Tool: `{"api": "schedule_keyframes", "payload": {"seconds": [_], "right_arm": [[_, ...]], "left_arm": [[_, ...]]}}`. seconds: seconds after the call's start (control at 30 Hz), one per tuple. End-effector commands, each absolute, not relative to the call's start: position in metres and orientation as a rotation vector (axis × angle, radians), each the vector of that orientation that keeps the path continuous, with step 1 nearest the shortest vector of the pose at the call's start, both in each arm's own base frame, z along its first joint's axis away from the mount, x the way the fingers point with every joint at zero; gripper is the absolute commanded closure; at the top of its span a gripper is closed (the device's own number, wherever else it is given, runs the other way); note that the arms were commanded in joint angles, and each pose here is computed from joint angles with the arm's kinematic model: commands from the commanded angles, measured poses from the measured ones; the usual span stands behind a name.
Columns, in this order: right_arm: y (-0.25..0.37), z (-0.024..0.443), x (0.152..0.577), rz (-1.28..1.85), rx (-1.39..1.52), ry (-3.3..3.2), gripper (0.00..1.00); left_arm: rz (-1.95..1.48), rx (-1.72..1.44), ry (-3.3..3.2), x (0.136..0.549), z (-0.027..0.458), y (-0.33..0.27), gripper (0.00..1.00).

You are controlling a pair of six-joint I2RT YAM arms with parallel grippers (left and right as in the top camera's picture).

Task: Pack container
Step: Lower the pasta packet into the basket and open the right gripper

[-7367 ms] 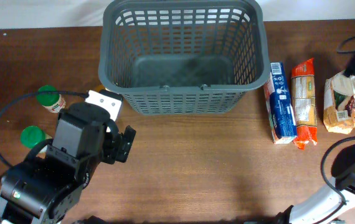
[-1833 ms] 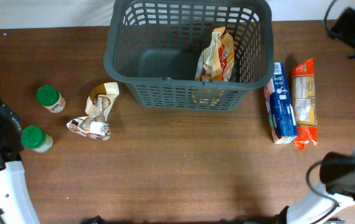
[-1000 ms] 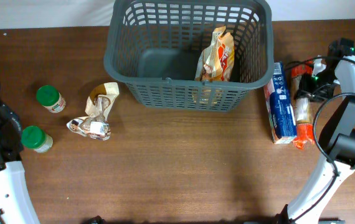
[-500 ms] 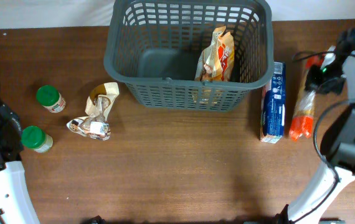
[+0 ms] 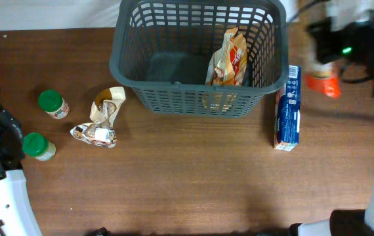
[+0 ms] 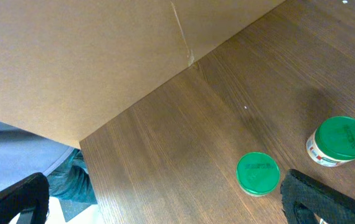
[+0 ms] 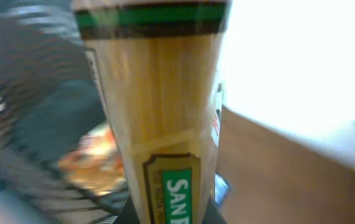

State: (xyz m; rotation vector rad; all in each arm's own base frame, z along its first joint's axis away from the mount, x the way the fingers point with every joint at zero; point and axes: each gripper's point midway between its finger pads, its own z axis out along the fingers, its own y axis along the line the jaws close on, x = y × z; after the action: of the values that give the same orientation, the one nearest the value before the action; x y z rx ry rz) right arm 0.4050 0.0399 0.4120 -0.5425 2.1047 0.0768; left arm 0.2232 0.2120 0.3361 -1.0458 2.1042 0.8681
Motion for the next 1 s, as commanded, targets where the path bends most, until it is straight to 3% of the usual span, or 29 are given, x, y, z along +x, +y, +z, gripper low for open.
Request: {"api": "schedule_keyframes", "payload": {"seconds": [0.0,0.17,0.37,0.83,0.87,0.9,0.97], "right_arm": [[0.106,0.432,0.394,0.054,-0.980,1.850,0.96],[0.169,0.425,0.401,-0.016,-1.311,1.606,0.96],[0.207,0.397,0.446,-0.002,-1.362,1.538,0.96],[0.236,0.237,0.533,0.208,-1.290,1.863,0.95],[0.236,0.227,0.534,0.222,-1.285,1.891,0.92],[0.236,0.219,0.534,0.235,-1.279,1.916,0.83],[0.234,0.213,0.534,0.250,-1.237,1.967,0.53]], "left_arm": [[0.857,-1.061,2.093,0.224,0.337,0.213,0.01],[0.858,-1.061,2.092,0.223,0.337,0.213,0.01],[0.858,-1.061,2.092,0.223,0.337,0.213,0.01],[0.858,-1.061,2.092,0.223,0.337,0.213,0.01],[0.857,-1.061,2.092,0.224,0.337,0.213,0.01],[0.858,-1.061,2.092,0.223,0.337,0.213,0.01],[0.858,-1.061,2.092,0.223,0.337,0.213,0.01]]}}
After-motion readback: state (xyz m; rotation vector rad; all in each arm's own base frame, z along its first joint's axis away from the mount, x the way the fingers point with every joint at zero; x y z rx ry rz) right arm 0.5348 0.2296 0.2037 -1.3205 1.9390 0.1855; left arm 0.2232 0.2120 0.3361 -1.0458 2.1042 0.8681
